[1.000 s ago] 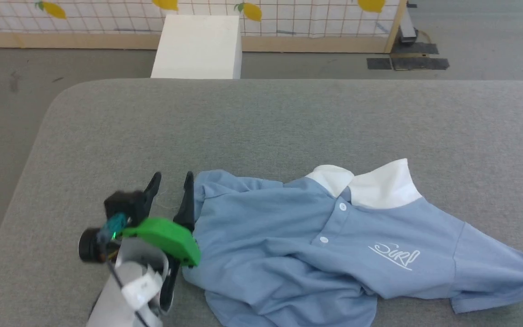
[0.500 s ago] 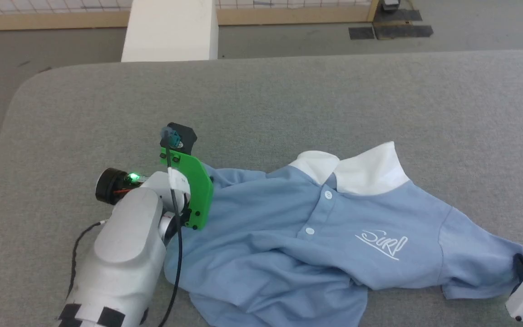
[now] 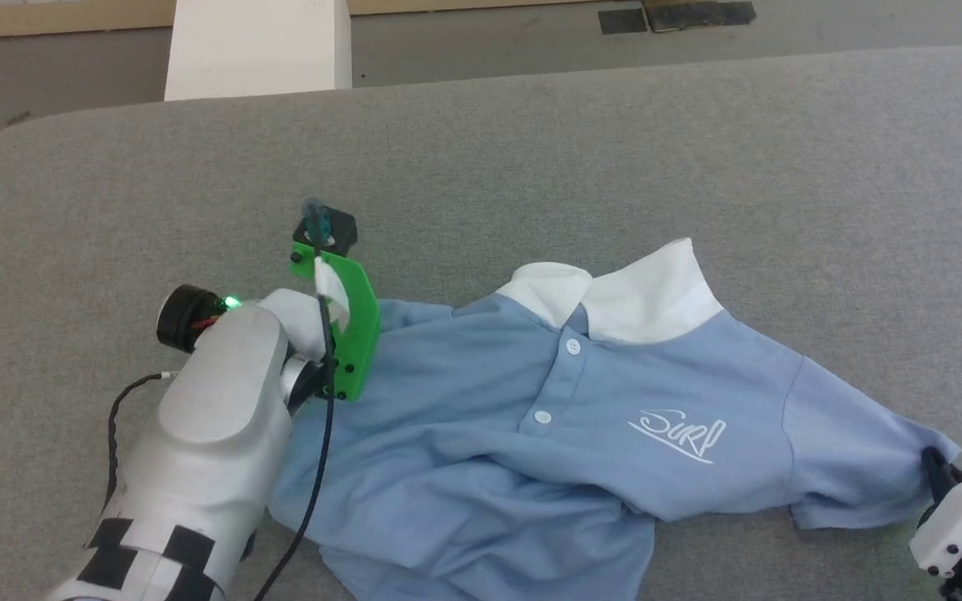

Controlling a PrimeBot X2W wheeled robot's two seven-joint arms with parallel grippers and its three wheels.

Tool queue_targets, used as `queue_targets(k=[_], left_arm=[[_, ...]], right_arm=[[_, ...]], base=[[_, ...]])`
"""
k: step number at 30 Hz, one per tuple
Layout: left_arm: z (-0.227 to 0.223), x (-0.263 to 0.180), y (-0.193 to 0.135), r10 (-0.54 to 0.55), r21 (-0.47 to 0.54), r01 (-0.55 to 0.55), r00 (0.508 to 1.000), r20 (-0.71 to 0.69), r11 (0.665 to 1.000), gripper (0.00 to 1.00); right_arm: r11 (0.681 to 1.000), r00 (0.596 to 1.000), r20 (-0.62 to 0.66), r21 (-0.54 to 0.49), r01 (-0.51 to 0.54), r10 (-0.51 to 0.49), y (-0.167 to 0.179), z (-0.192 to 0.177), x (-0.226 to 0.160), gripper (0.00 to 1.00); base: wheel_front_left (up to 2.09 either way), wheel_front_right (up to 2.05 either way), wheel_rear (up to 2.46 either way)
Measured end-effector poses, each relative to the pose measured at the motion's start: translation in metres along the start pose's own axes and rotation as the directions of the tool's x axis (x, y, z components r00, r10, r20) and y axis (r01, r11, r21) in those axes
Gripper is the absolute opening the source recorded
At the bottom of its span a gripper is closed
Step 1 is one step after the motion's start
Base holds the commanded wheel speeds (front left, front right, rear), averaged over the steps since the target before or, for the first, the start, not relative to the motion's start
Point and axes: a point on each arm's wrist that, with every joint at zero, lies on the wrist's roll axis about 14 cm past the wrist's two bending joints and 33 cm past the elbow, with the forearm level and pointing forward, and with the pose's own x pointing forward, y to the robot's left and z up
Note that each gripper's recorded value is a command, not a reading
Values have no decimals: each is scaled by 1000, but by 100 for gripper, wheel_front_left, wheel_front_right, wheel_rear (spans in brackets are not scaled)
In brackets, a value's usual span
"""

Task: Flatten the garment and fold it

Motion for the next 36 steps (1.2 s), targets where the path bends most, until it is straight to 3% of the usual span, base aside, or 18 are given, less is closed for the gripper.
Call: queue_targets(k=[5,10,18,23,26,29,32,36], left_arm=[[42,-16,23,68,-46,-56,952,300,997,0],[93,-42,43,96,-133,-32,857,506,991,0],[189,-102,102,197,-295,48,640,743,954,0],[233,-136,139,291,-365,58,492,820,929,0],[255,-154,158,345,-403,71,396,851,913,0],[273,-169,173,394,-444,120,296,870,888,0],[289,-186,186,433,-462,170,181,883,870,0],[298,-198,195,468,-470,230,68,881,852,0]], right_arm=[[998,994,92,-38,-54,57,24,32,4,0],[974,968,203,-198,-109,150,73,98,7,0],[887,893,362,-455,-80,266,138,226,10,0],[845,828,470,-535,-7,305,171,301,12,0],[840,763,554,-542,27,333,193,344,9,0],[847,669,649,-529,54,363,214,385,-1,0],[860,528,752,-504,77,394,236,426,-22,0],[872,379,824,-482,80,421,258,457,-42,0]], base=[[0,0,0],[0,0,0],[0,0,0],[0,0,0],[0,0,0],[0,0,0],[0,0,0],[0,0,0]])
